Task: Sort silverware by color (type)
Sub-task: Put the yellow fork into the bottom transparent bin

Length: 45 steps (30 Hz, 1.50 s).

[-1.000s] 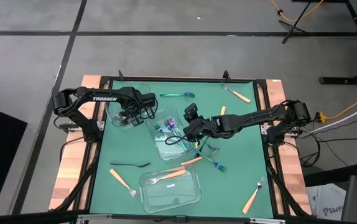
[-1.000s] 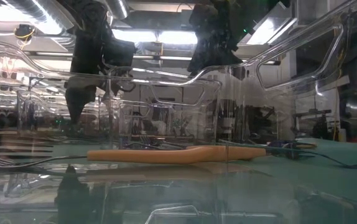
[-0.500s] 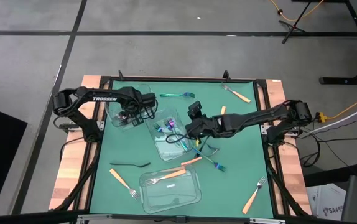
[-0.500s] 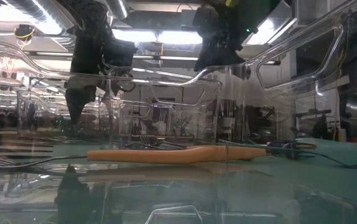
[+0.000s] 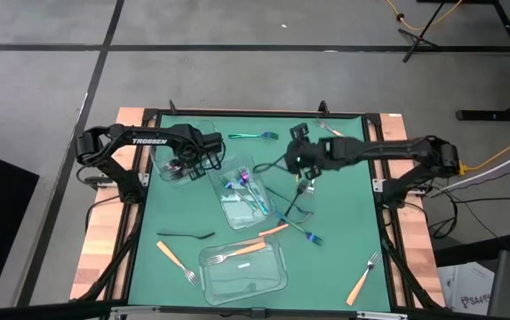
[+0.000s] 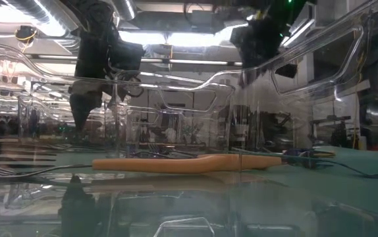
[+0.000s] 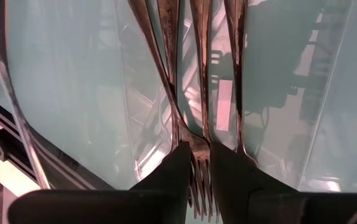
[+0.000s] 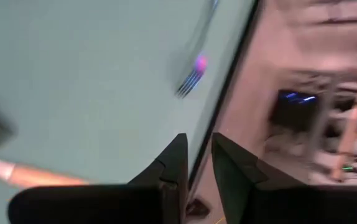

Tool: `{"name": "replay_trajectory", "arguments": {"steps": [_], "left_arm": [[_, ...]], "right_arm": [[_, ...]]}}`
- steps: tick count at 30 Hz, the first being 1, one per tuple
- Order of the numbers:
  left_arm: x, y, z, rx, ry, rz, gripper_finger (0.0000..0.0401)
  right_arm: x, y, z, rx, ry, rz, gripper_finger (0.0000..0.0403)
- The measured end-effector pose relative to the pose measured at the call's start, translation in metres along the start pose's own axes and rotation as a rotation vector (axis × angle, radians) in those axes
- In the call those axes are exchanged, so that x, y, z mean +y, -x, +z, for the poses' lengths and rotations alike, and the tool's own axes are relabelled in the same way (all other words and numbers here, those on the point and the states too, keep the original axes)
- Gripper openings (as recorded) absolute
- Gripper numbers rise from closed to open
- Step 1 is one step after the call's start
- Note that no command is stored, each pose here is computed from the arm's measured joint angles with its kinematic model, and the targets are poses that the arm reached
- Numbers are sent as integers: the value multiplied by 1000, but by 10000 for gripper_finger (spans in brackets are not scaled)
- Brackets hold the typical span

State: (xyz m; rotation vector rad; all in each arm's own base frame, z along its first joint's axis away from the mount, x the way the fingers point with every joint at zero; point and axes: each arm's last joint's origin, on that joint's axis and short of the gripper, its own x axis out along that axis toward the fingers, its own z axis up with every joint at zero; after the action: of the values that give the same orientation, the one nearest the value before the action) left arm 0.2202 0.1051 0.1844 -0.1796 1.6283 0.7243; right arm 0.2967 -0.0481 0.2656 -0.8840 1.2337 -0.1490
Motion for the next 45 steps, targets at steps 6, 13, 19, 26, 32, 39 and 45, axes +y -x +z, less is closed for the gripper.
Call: {"name": "replay_trajectory", "arguments": {"steps": [6, 13, 19, 26, 32, 39, 45], "left_arm": [[0, 0, 0, -4, 2, 0, 57], [0, 0, 0, -3, 25, 0, 57], [0, 0, 0, -5, 25, 1, 57], [0, 0, 2, -22, 32, 1, 57], [-1, 0, 3, -33, 36, 0, 57], [-1, 0, 3, -36, 38, 1, 57], [-1, 0, 4, -41, 41, 0, 57]], "right_arm": [[-16, -23, -41, 34, -68, 250, 66], [-24, -35, -71, -64, -116, 483, 66], [-23, -37, -77, -91, 28, 533, 66], [-15, -50, -73, -86, 122, 598, 66], [-6, -73, -68, -65, 139, 676, 66], [7, -91, -59, -42, 245, 729, 66], [30, -90, -48, 26, 442, 708, 66]]}}
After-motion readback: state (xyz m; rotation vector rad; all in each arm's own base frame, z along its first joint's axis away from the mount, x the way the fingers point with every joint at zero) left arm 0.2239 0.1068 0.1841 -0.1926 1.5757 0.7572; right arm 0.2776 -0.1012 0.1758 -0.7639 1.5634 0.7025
